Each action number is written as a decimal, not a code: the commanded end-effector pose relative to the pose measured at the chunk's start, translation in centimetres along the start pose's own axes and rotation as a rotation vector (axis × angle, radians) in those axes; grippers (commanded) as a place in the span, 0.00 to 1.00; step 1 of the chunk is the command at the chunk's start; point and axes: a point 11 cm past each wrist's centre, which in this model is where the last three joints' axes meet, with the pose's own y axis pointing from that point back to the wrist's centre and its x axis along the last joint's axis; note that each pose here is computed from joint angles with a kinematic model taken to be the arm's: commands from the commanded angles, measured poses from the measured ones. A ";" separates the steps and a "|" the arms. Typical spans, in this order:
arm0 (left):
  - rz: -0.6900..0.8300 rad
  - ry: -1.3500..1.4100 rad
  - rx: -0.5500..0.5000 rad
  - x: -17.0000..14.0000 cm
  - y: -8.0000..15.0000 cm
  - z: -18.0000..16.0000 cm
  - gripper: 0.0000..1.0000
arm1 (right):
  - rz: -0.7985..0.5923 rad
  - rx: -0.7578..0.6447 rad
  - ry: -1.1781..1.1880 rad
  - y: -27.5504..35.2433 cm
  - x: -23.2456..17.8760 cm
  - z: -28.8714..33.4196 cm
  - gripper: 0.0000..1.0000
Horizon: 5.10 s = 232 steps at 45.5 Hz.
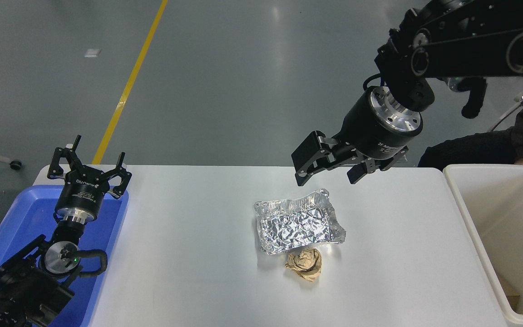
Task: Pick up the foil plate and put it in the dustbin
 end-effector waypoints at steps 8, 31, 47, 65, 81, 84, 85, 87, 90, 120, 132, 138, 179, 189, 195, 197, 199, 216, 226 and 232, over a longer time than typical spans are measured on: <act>0.001 0.006 -0.007 0.0 0.0 0.1 1.00 | 0.033 -0.054 -0.042 -0.2 0.7 3.9 1.00; 0.001 0.006 -0.007 0.0 0.0 0.1 1.00 | 0.165 -0.054 0.003 -9.8 5.9 5.4 1.00; 0.000 0.007 -0.008 -0.1 0.0 0.1 1.00 | 0.188 0.021 -0.061 -19.5 3.7 8.1 1.00; -0.001 0.004 -0.005 -0.1 -0.1 0.0 1.00 | 0.233 -0.040 -0.023 -26.1 0.8 12.3 1.00; 0.001 0.004 -0.004 0.0 0.0 0.0 1.00 | 0.292 -0.088 -0.035 -29.0 -1.4 15.6 1.00; 0.000 0.005 -0.006 -0.1 -0.1 0.1 1.00 | 0.292 -0.094 -0.038 -29.3 -1.7 15.9 1.00; 0.000 0.005 -0.006 -0.1 -0.1 0.1 1.00 | 0.292 -0.094 -0.039 -29.4 -1.7 16.0 1.00; 0.001 0.005 -0.005 0.0 0.0 0.0 1.00 | 0.291 -0.096 -0.043 -29.5 -1.9 16.1 1.00; 0.000 0.005 -0.006 -0.1 -0.1 0.1 1.00 | 0.292 -0.097 -0.047 -29.6 -2.0 16.3 0.99; 0.000 0.005 -0.006 -0.1 -0.1 0.1 1.00 | 0.295 -0.072 -0.091 -30.5 -2.8 16.3 0.18; 0.000 0.005 -0.007 -0.1 -0.1 0.1 1.00 | 0.296 -0.056 -0.077 -29.8 -1.9 15.5 0.00; 0.000 0.005 -0.006 -0.1 -0.1 0.1 1.00 | 0.289 -0.037 -0.036 -28.3 -0.6 13.7 0.00; -0.001 0.004 -0.005 -0.1 -0.1 0.0 1.00 | 0.304 -0.115 0.065 7.1 3.7 6.5 0.00; 0.001 0.004 -0.004 0.0 0.0 0.0 1.00 | 0.302 -0.126 0.071 8.1 3.6 6.1 0.00; -0.001 0.004 -0.005 -0.1 -0.1 0.0 1.00 | 0.304 -0.152 0.053 8.4 3.5 7.1 0.00; -0.001 0.004 -0.005 -0.1 -0.1 0.0 1.00 | 0.307 -0.166 0.037 8.6 3.4 7.9 0.00; -0.001 0.004 -0.005 -0.1 -0.1 0.0 1.00 | 0.315 -0.184 0.009 9.0 3.3 9.4 0.00; 0.001 0.005 -0.005 0.0 0.0 0.0 1.00 | 0.401 -0.453 -0.304 13.7 -4.1 32.3 0.00; 0.001 0.005 -0.005 0.0 0.0 0.0 1.00 | 0.461 -0.533 -0.537 13.7 -10.8 42.3 0.00; -0.001 0.004 -0.007 -0.1 -0.1 0.1 1.00 | 0.496 -0.559 -0.626 11.4 -14.4 46.1 0.00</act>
